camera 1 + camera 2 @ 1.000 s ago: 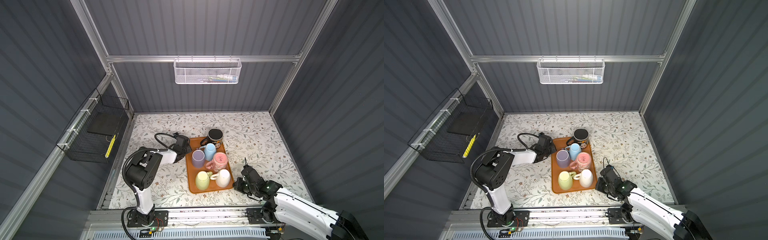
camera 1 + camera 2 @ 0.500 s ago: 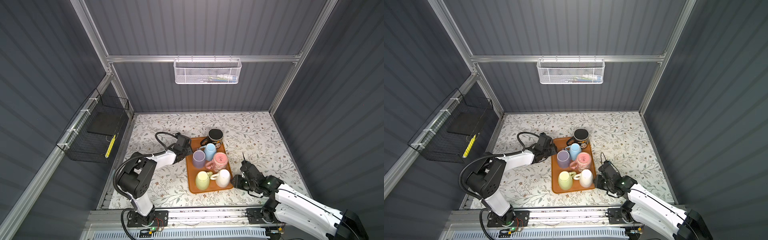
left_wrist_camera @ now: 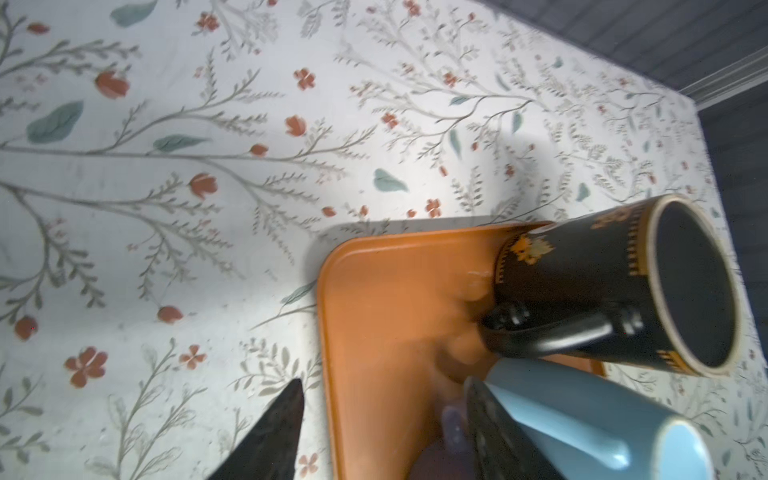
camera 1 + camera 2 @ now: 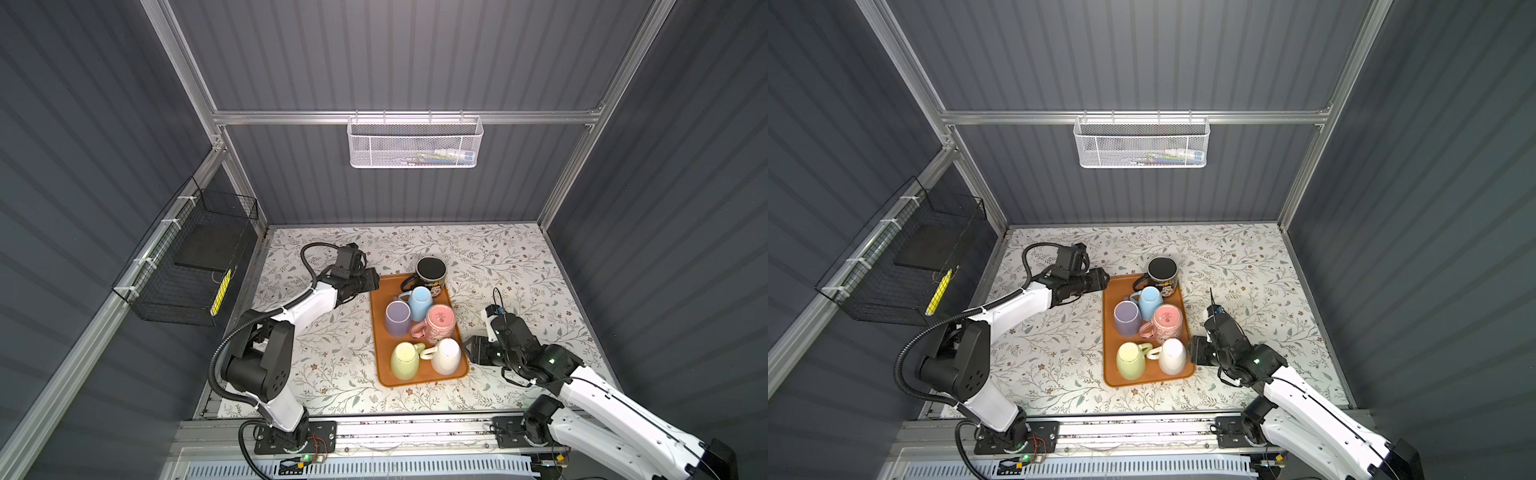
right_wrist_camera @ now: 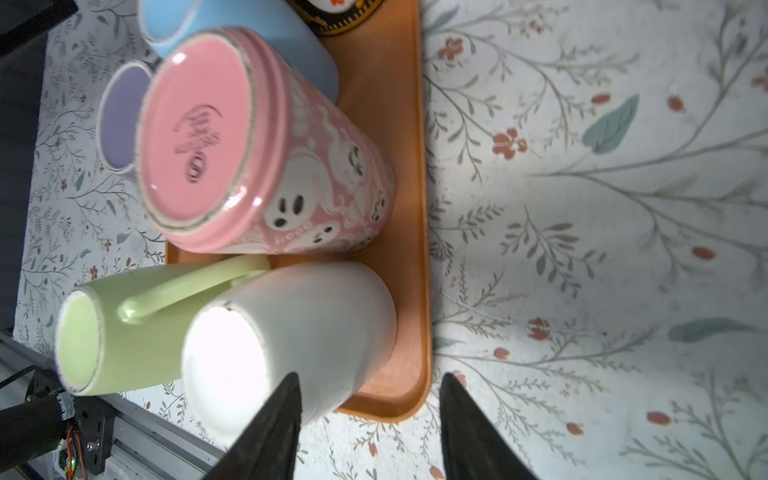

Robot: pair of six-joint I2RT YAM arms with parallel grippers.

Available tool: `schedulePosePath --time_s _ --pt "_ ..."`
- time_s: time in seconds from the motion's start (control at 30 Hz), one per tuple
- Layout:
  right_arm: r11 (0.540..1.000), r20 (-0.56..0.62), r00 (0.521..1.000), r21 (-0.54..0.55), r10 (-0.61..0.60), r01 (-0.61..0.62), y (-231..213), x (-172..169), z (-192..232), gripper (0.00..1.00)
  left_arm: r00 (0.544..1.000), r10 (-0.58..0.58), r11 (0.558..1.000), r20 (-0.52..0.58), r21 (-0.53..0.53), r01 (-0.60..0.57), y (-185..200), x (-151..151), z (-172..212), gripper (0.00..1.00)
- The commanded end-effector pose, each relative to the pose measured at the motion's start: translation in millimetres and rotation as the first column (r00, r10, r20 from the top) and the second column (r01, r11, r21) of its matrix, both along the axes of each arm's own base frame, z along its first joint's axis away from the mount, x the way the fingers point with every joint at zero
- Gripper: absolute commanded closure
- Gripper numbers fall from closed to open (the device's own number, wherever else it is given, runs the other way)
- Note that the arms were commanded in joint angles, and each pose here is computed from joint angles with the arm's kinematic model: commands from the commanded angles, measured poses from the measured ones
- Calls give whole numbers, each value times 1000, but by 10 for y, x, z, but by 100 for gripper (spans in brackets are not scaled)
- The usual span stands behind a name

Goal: Turn the mug right side up

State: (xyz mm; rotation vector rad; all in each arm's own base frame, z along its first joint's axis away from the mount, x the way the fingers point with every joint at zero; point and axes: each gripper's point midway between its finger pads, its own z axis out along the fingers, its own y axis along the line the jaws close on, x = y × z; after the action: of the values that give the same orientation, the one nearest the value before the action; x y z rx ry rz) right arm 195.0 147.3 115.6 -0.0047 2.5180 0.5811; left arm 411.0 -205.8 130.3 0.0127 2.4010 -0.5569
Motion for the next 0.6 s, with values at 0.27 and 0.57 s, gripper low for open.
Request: schedulePosePath --time_s 0.27,0.57 --pt "994 232 967 7 107 -111 116 286 553 26 948 -298 954 114 -10 301 -468 130 859 11" --pt "987 317 939 52 131 -155 150 245 751 21 869 -471 882 154 119 457 -555 145 1165 11"
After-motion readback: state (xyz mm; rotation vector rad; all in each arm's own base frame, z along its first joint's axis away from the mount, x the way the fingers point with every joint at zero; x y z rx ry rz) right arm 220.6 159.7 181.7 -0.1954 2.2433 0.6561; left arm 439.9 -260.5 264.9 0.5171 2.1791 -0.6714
